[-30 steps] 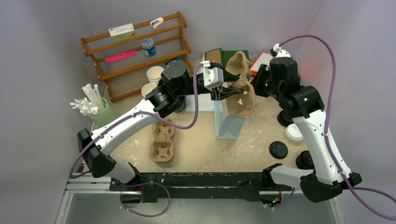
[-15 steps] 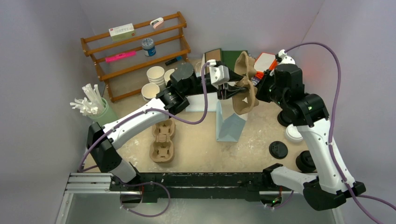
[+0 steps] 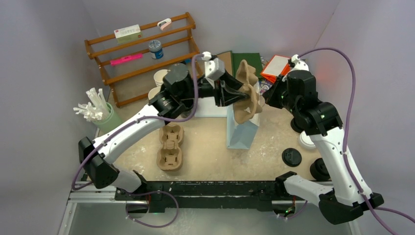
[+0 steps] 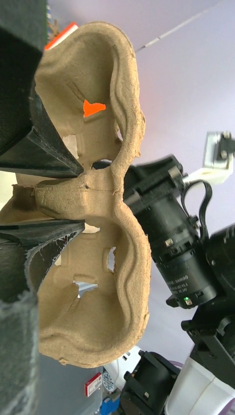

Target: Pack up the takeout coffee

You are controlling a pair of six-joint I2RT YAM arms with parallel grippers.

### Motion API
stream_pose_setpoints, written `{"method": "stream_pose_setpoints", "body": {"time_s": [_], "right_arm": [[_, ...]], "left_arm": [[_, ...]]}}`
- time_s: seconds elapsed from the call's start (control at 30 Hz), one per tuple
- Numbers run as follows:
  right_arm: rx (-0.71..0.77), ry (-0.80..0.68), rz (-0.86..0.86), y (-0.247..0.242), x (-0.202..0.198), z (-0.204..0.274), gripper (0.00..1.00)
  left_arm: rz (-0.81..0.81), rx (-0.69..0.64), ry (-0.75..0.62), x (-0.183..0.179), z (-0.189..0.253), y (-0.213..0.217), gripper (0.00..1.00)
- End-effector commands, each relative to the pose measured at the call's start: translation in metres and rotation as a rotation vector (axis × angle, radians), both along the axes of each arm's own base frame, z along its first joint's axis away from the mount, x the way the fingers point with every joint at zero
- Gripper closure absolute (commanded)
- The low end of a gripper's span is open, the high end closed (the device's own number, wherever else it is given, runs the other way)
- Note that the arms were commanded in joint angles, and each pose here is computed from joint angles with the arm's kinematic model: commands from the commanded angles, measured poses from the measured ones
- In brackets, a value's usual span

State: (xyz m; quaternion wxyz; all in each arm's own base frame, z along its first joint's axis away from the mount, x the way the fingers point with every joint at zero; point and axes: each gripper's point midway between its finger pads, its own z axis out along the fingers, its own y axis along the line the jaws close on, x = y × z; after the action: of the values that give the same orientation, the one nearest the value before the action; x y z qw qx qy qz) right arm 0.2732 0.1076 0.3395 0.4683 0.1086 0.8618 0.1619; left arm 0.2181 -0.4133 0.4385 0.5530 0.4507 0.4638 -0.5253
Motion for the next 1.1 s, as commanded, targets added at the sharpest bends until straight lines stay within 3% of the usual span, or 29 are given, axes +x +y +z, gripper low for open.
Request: {"method": "stream_pose_setpoints", "body": {"time_s": [0.0,0.23,0.67,1.07], "right_arm": [[-0.012,-0.066,-0.018,-0.006,0.005,0.008,1.00],[-0.014,-0.066,-0.012,-0.004,0.007,0.008,1.00],[-0.003,-0.055,-0.004,-0.001,0.006,0.004,1.00],[0.008,-0.053,0.000,0.001,0.008,0.003,1.00]], "left_arm": [[0.006,-0.040,0.101,0.006,0.008,0.034,0.65],[-0.122,0.042,0.172,0.001,-0.005,0.026,0.67],[-0.253,-0.153,0.102,-0.020,0.060,0.030,0.67],[-0.313,-0.014,0.201,-0.031,0.007,0.008,0.68]]}}
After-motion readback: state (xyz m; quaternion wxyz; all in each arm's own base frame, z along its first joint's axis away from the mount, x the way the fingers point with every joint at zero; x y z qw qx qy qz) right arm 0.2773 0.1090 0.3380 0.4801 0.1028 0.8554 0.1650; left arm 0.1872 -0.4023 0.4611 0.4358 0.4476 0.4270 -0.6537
